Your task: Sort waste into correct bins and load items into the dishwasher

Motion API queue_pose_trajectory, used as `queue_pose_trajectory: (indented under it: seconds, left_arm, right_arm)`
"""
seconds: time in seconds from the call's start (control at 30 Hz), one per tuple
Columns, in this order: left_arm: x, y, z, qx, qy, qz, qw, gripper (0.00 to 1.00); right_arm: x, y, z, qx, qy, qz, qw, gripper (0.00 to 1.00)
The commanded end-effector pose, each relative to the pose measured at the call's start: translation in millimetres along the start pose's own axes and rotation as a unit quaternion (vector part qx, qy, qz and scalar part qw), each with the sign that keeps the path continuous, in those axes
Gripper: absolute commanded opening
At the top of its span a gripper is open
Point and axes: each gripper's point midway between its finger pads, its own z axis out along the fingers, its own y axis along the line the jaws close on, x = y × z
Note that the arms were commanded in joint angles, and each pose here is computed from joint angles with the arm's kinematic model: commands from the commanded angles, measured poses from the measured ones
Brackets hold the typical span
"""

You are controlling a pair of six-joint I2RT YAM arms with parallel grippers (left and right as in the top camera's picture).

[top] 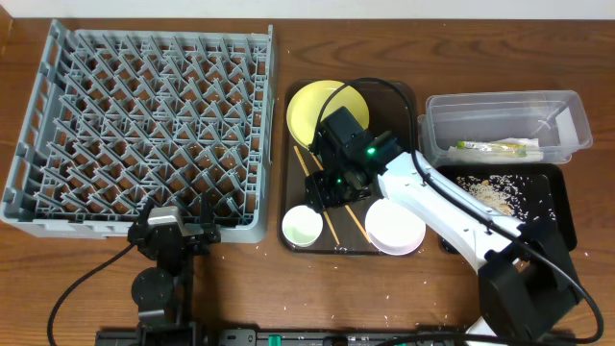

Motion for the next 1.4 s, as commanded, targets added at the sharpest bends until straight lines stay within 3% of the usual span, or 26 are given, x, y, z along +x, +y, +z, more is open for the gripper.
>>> queue_pose_trajectory:
  seconds: [0.0, 0.23, 0.53, 0.8, 0.97, 1.1, 1.23, 1.37]
  left_arm:
    - [16, 0, 1, 0.001, 0.025, 0.007, 1.0, 0.94]
    - [16, 0, 1, 0.001, 0.025, 0.007, 1.0, 0.94]
    - [16, -1, 1, 0.004, 0.025, 0.005, 1.0, 0.94]
    - [-1, -10, -4, 0.027, 0.021, -0.032, 0.999, 0.94]
    - [-39, -26, -8, 0.067, 0.052, -0.069, 0.994, 0.94]
    - [-62, -47, 7, 0.118, 0.1, -0.086, 0.984, 0.94]
    - [-88, -77, 32, 0.201, 0.154, -0.113, 0.961, 0.94]
    - [-116, -123, 48, 0.345, 0.179, -0.147, 0.91, 0.94]
  right_arm:
    - [14, 9, 3, -0.007, 0.024, -0.036, 0.999, 0.57]
    - [25, 1, 31, 0.038, 0.05, -0.038, 0.997, 0.47]
    - [27, -7, 43, 0.038, 0.068, -0.021, 0.997, 0.01]
    - [4, -9, 8, 0.022, 0.029, -0.023, 0.999, 0.01]
    - [-55, -38, -83, 0.007, -0.115, 0.013, 0.993, 0.01]
    - [-80, -57, -131, -0.014, -0.196, 0.033, 0.98, 0.01]
    - [-90, -69, -160, -0.037, -0.239, 0.044, 0.969, 0.01]
    - [-97, -77, -174, -0.053, -0.261, 0.048, 0.963, 0.01]
